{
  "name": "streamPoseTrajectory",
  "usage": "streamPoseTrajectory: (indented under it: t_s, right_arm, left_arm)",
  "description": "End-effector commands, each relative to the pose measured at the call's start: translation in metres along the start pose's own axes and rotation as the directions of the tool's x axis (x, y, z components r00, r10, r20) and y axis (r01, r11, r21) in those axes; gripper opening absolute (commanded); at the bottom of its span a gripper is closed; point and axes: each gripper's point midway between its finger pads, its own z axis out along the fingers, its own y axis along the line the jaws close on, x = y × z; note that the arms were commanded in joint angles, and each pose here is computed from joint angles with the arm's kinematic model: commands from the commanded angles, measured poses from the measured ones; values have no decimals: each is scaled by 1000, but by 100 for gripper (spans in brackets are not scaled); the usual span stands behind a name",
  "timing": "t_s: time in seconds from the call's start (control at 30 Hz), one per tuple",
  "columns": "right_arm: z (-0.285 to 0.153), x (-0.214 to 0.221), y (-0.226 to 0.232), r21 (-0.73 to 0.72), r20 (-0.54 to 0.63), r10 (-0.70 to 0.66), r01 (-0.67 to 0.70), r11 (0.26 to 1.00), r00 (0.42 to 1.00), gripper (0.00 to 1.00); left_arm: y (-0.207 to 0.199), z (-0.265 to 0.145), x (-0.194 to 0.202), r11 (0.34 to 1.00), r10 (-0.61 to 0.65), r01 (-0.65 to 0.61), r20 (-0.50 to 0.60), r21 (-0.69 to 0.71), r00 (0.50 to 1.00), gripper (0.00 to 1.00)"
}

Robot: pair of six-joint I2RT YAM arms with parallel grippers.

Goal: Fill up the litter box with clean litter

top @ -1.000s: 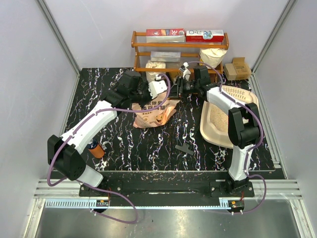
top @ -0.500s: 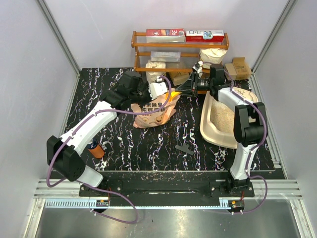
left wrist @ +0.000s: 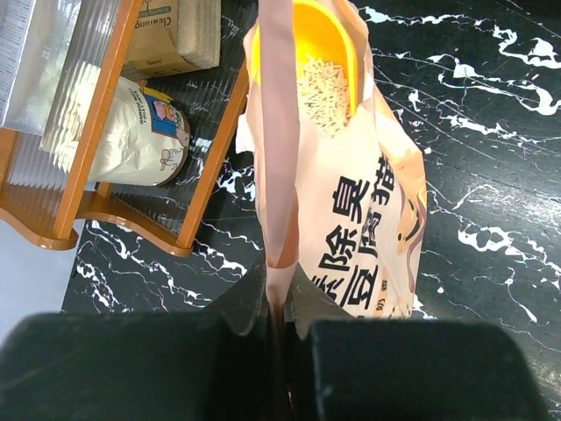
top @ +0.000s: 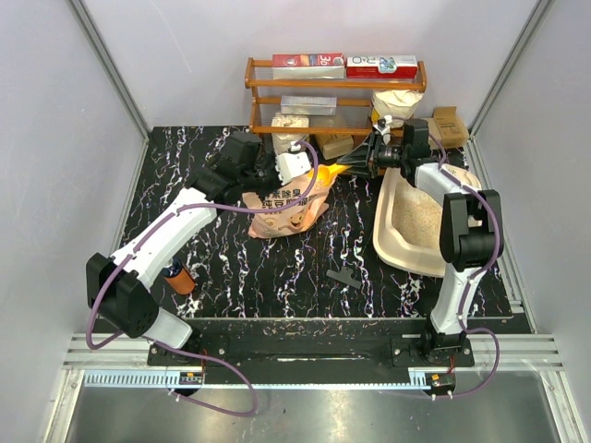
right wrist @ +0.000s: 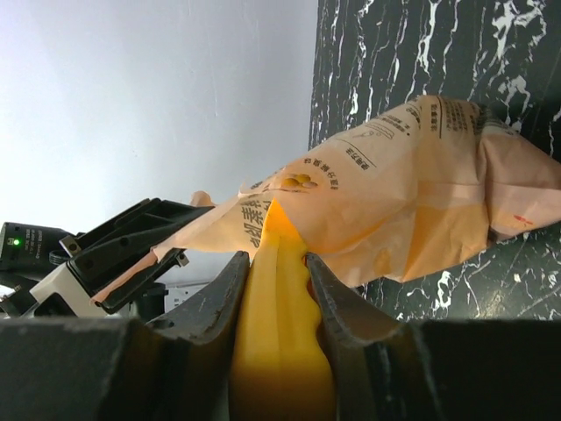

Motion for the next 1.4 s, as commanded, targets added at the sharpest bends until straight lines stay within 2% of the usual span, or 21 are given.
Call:
streamPoseTrajectory:
  t_s: [0.0,0.07,0.13,0.2,0.27,0.4,0.77,0.83,1.07,1.37]
  right_arm:
    - [9,-2,44,-70,-33,-92,90,994,995,0]
    - [-16,-6,51,-70,-4,-96,95,993,995,0]
    - [-23,-18,41,-16,79,-105,107,994,991,0]
    - [0,-21,19,-8,72,-55,56,998,996,0]
    - [6,-15,18,-20,42,-59,60,998,997,0]
    - [-18,-13,35,-47,29,-34,35,998,999,0]
    - [-48,-12,41,-114,-5,-1,0,994,1000,0]
    - [-58,-18,37,-121,18,-2,4,993,1000,0]
    - [-59,-26,8,-138,-9,37,-38,990,999,0]
    - [-65,-34,14,-141,-12,35,-37,989,999,0]
  left_arm:
    - [22,-15,-32,996,40,-33,86,-81,995,0]
    - [23,-17,-37,996,36,-28,98,-83,995,0]
    - [22,-17,-38,997,28,-20,107,-77,994,0]
    - [22,-13,-36,997,23,-16,102,-72,995,0]
    - [22,-12,-36,997,24,-16,100,-73,995,0]
    - [23,-11,-37,997,23,-16,101,-74,995,0]
    - [23,-7,-32,997,32,-27,83,-69,996,0]
    - [24,-7,-30,997,34,-29,76,-72,996,0]
    - [27,-4,-30,996,39,-34,64,-77,997,0]
    - [28,-6,-29,996,42,-38,58,-82,997,0]
